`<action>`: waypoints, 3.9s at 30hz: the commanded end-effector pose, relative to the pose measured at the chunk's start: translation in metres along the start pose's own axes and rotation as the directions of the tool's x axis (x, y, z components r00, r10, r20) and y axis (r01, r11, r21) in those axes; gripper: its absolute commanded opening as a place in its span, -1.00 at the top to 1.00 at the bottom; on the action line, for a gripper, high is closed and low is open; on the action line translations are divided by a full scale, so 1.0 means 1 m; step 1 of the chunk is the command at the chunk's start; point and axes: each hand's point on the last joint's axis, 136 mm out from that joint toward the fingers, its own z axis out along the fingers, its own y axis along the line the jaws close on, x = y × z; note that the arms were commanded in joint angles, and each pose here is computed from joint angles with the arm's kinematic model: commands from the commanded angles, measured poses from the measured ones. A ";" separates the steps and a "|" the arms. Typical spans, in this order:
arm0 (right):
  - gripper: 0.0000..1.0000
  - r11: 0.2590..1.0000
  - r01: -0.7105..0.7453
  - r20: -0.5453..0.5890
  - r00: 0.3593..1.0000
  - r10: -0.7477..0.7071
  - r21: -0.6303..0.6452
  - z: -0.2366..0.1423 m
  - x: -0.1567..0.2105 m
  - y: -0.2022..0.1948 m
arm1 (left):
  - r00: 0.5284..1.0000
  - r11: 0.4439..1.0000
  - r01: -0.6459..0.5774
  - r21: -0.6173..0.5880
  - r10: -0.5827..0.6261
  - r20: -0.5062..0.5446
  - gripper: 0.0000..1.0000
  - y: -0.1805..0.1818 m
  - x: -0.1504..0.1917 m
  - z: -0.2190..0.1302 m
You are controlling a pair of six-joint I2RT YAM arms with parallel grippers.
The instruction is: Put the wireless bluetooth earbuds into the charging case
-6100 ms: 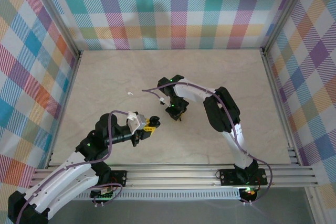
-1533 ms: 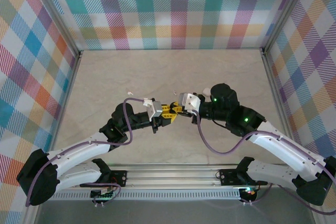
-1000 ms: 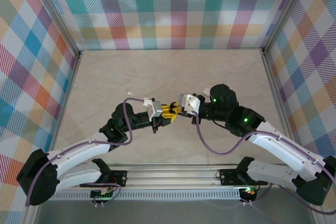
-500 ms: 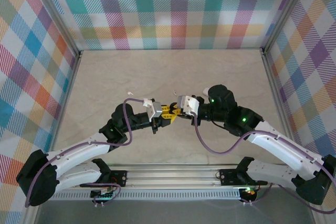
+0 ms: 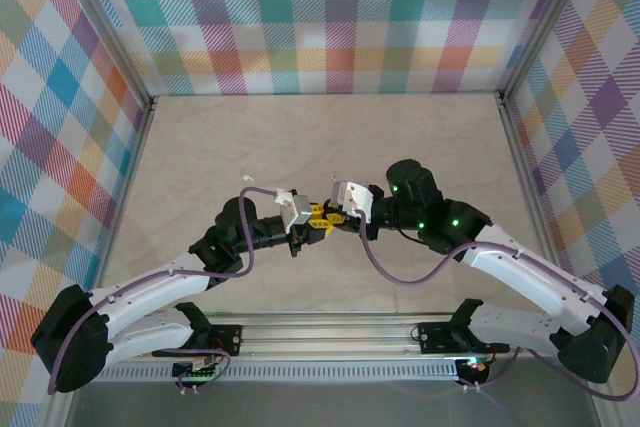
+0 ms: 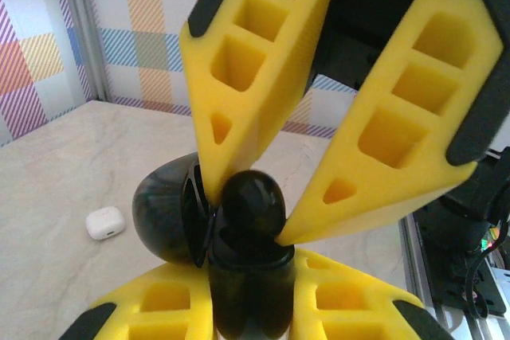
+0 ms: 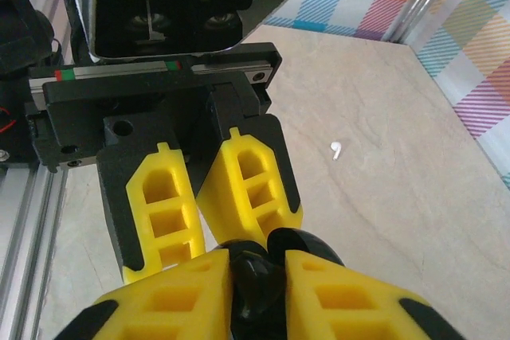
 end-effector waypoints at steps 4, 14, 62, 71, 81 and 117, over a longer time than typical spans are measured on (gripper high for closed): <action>0.21 0.998 -0.005 0.049 0.999 0.008 -0.060 -0.007 -0.018 0.011 | 0.997 0.999 -0.037 -0.027 0.038 0.064 1.00 0.004 -0.022 0.000; 0.11 0.998 0.000 0.176 0.984 0.012 -0.065 -0.028 -0.054 0.011 | 0.998 0.999 -0.036 -0.039 0.038 0.057 1.00 0.004 -0.017 -0.003; 0.21 0.375 -0.871 -0.258 0.459 0.850 -0.316 0.018 -0.031 -0.042 | 0.994 0.999 -0.028 -0.036 0.032 0.103 1.00 0.006 -0.040 -0.004; 0.23 0.386 -0.867 -0.260 0.471 0.843 -0.316 0.003 -0.030 -0.029 | 0.995 0.997 -0.014 -0.071 0.021 0.099 1.00 0.020 -0.040 0.004; 0.17 0.489 -0.828 -0.171 0.543 0.822 -0.276 -0.017 -0.033 -0.026 | 0.994 0.992 0.044 -0.115 -0.033 0.100 1.00 0.030 -0.033 0.001; -0.20 0.615 -0.686 0.149 0.612 0.777 -0.389 -0.048 -0.071 -0.040 | 0.907 0.934 0.336 0.123 -0.356 0.227 0.86 0.000 -0.136 -0.044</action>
